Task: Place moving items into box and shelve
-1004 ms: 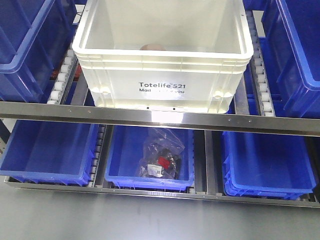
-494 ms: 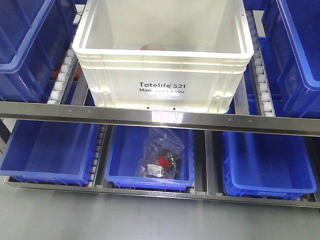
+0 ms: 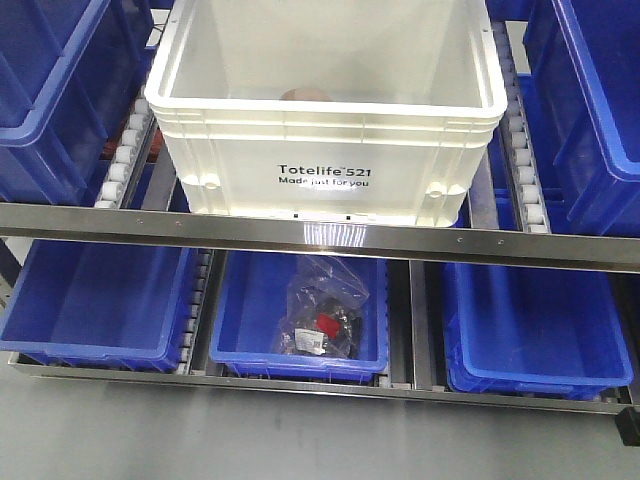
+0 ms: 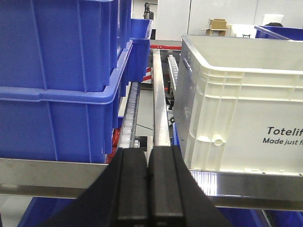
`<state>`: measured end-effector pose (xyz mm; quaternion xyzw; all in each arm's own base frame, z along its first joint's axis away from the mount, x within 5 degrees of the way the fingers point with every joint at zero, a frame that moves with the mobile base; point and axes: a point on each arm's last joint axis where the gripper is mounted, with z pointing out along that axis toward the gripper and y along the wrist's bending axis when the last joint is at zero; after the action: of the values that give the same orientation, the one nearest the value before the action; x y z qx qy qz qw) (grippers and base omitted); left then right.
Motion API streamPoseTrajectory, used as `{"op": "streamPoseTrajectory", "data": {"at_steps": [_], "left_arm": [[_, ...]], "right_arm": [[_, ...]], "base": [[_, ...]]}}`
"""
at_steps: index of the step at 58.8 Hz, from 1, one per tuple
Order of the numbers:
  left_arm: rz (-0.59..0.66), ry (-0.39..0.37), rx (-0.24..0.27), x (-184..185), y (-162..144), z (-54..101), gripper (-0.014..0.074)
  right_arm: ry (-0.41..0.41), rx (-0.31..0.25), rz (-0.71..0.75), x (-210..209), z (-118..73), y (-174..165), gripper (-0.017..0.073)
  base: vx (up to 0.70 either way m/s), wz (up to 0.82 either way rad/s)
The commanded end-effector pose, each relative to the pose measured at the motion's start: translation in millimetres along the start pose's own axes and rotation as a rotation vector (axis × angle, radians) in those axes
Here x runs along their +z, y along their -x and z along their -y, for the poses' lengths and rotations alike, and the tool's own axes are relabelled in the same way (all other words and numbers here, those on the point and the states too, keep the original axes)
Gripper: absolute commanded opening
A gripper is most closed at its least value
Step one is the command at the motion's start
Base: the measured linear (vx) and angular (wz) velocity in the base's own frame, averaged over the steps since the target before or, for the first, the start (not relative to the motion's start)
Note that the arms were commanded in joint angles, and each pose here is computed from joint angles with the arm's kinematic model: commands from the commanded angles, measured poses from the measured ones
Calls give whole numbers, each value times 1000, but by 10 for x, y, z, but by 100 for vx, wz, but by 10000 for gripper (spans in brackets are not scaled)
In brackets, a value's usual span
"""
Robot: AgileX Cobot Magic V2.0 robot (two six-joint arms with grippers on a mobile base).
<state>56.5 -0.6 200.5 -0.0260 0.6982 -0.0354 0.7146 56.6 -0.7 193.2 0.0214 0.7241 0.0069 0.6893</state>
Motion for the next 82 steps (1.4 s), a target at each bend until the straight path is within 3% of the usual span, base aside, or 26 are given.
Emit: {"op": "streamPoseTrajectory", "data": {"at_steps": [1,14,22,32,82], "left_arm": [[104,-20,-8,-19,113,17,-6],[104,-20,-8,-19,113,17,-6],[104,-20,-8,-19,113,17,-6],[104,-20,-8,-19,113,17,-6],[104,-20,-8,-19,113,17,-6]], "right_arm": [[-8,-15,41,-2,6,17,-3],[-5,-2,13,-1,4,-8,-3],[-10,-5,83,-4,7,55,-3],[-16,-65,129,-9,10,97,-3],[-15,-55,128,-9,10,96,-3]], "base": [[0,0],[0,0],[0,0],[0,0],[0,0]]}}
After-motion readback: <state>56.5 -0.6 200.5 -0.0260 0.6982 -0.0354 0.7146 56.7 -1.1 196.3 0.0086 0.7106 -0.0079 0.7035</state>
